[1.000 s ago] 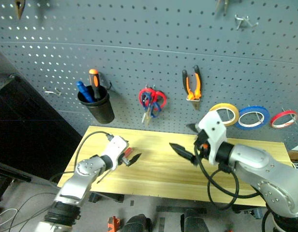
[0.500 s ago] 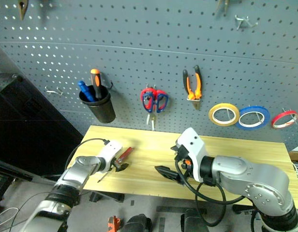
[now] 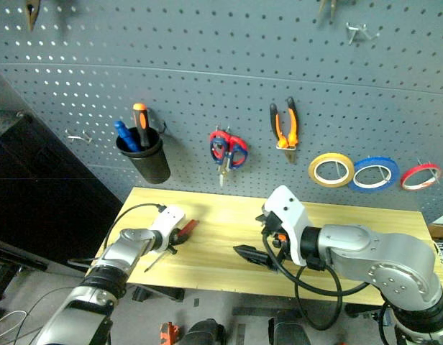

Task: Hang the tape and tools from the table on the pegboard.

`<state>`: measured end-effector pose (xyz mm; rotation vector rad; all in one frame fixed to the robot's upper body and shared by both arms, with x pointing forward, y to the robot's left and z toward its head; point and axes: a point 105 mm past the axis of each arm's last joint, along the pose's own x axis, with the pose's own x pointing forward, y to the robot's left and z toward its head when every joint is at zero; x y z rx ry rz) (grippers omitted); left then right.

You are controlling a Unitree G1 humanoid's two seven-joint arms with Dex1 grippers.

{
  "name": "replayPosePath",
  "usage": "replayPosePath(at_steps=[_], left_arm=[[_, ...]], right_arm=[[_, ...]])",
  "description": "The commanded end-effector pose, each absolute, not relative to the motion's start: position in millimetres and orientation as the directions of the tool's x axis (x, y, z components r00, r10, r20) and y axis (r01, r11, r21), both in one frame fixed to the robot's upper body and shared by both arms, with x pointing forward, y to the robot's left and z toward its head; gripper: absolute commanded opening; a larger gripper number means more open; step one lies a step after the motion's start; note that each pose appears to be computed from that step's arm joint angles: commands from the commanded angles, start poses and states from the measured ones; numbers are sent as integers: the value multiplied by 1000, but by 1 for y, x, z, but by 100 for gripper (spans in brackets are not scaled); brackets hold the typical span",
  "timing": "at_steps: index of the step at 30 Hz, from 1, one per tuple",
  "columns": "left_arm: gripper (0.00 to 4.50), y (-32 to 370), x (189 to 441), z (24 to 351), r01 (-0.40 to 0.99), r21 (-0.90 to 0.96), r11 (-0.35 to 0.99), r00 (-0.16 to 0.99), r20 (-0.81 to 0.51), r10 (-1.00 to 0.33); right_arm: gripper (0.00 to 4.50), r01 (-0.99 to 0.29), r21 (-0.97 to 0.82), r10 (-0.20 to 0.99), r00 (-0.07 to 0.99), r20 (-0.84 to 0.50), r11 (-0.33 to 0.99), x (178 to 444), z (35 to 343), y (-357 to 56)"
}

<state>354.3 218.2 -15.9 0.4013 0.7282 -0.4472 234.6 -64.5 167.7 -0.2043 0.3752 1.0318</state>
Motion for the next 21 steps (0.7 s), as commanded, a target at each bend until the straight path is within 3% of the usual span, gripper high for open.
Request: replayPosePath(at_steps=[1,5,8,11,16,21], left_arm=[[94,226,346,-25,472,173,864,664,-714,-220],[94,230,350,-13,427,211,879,743,-636,-208],[94,234,355,10,332,222,917,850,-492,-189],[94,246,343,25,223,217,950,921,-367,-132],[94,237,315,57,181,301,936,978,-157,-138],[94,214,309,114,113,356,928,982,101,-159]], right_arm=[[450,-861,-34,795,484,-367,508,240,181,-69],[450,-865,-92,798,491,-348,493,244,189,-70],[450,-862,-165,809,507,-299,479,246,200,-69],[450,-848,-258,825,519,-223,464,246,213,-70],[450,-872,-299,879,447,-165,387,240,228,-68],[450,-866,-326,887,441,-139,379,248,235,-75]])
